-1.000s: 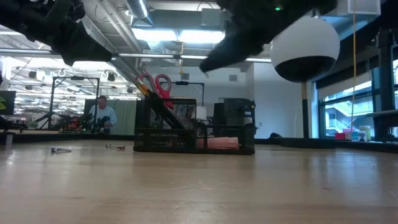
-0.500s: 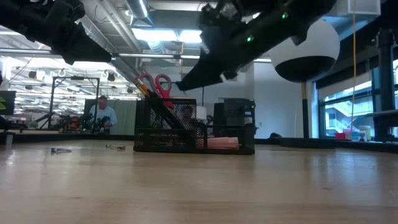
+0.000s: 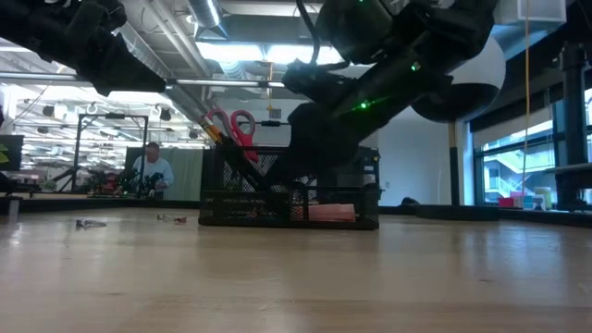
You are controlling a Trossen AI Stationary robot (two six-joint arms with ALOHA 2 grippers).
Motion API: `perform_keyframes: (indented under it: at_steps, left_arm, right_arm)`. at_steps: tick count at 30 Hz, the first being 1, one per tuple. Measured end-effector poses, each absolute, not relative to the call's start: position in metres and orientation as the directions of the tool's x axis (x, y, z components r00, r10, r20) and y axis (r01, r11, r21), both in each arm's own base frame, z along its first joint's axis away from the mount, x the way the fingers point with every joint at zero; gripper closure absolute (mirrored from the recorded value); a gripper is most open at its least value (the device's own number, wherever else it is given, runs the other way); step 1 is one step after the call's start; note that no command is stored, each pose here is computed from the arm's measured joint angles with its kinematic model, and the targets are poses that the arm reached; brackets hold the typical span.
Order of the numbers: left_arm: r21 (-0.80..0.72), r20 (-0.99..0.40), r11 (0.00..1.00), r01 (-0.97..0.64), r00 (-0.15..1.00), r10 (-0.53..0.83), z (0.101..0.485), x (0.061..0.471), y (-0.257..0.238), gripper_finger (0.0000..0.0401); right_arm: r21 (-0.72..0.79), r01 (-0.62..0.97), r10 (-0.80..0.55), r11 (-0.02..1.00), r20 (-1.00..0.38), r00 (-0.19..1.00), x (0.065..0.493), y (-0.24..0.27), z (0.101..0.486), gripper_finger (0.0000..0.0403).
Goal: Pick and place office supplies into organizer
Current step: Put the pink binder clip into the black desk organizer, then adjust the black desk organizer
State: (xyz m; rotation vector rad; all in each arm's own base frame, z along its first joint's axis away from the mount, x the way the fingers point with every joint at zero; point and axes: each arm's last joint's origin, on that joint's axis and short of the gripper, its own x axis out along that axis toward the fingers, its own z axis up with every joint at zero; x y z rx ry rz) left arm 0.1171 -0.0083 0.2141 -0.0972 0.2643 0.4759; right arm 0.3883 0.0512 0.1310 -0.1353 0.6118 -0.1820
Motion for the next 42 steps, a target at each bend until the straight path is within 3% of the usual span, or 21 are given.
perform_keyframes:
  at_steps: [25,42]
  left_arm:
    - [-0.04,-0.274,0.884,-0.466,0.856,0.439,0.214,0.117,-0.008,0.0329]
    - [-0.04,-0.274,0.884,-0.466,0.856,0.439,0.214,0.117,-0.008,0.0329]
  right_arm:
    - [-0.179,0.175,-0.247,0.968,-0.56,0.791,0.39,0.032,0.131,0.0331]
    - [-0.18,0.173,-0.245,0.968,-0.56,0.791,0.39,0.033,0.131,0.0308]
